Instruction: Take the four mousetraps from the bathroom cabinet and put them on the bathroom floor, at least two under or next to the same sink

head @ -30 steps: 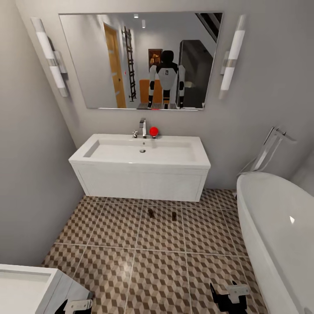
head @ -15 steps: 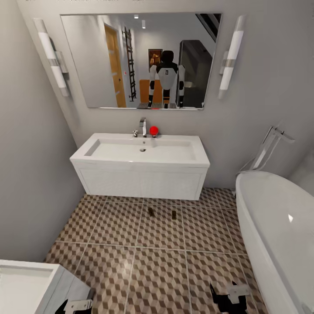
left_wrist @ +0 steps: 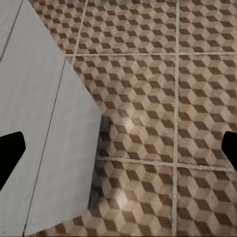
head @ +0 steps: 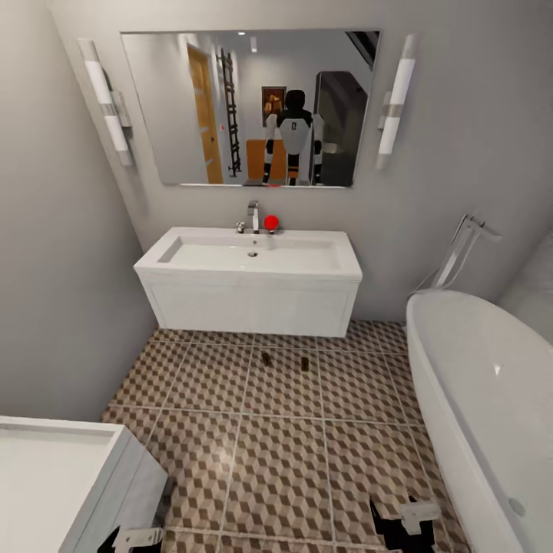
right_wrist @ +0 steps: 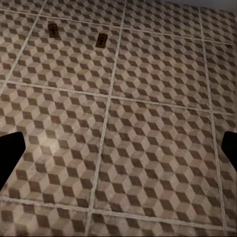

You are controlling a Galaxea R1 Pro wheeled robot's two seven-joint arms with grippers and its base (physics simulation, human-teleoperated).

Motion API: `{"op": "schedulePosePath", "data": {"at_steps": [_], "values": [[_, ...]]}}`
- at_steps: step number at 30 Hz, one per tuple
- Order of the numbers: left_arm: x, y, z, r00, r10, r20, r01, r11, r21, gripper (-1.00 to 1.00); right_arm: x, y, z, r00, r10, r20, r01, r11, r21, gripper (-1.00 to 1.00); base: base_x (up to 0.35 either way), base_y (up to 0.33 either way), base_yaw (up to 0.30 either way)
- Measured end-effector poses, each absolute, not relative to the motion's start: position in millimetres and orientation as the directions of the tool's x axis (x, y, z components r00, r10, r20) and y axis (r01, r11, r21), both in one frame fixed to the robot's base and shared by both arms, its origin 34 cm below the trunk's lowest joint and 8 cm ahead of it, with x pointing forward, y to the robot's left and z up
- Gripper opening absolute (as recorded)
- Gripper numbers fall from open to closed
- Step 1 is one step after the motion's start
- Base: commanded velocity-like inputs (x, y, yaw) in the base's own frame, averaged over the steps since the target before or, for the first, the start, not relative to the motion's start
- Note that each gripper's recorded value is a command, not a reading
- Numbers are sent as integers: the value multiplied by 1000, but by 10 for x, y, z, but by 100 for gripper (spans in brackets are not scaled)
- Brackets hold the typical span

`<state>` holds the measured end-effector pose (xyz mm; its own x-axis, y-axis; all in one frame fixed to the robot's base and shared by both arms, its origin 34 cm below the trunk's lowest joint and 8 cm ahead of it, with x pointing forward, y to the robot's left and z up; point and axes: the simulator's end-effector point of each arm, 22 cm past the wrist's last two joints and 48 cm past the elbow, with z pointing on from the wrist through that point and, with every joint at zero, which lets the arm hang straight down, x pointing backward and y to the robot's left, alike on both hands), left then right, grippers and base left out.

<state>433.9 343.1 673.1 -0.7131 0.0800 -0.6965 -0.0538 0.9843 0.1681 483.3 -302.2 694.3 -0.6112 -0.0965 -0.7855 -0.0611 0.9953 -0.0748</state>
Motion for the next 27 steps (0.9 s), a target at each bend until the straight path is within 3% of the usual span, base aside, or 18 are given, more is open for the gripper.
{"op": "schedulePosePath", "data": {"at_steps": [8, 21, 27], "values": [[4332, 3438, 6731, -714, 80, -696, -54, 984, 169, 100, 4832, -3022, 6946, -611, -96, -786, -61, 995, -75, 100, -217, 0, 0], [4333, 3433, 6732, -714, 80, -696, -54, 984, 168, 100, 4831, -3003, 6946, -611, -95, -786, -61, 995, -73, 100, -23, 0, 5], [4331, 3431, 6732, -714, 80, -696, -54, 984, 168, 100, 4832, -2960, 6943, -611, -91, -787, -61, 996, -67, 100, -1, 0, 124]]}}
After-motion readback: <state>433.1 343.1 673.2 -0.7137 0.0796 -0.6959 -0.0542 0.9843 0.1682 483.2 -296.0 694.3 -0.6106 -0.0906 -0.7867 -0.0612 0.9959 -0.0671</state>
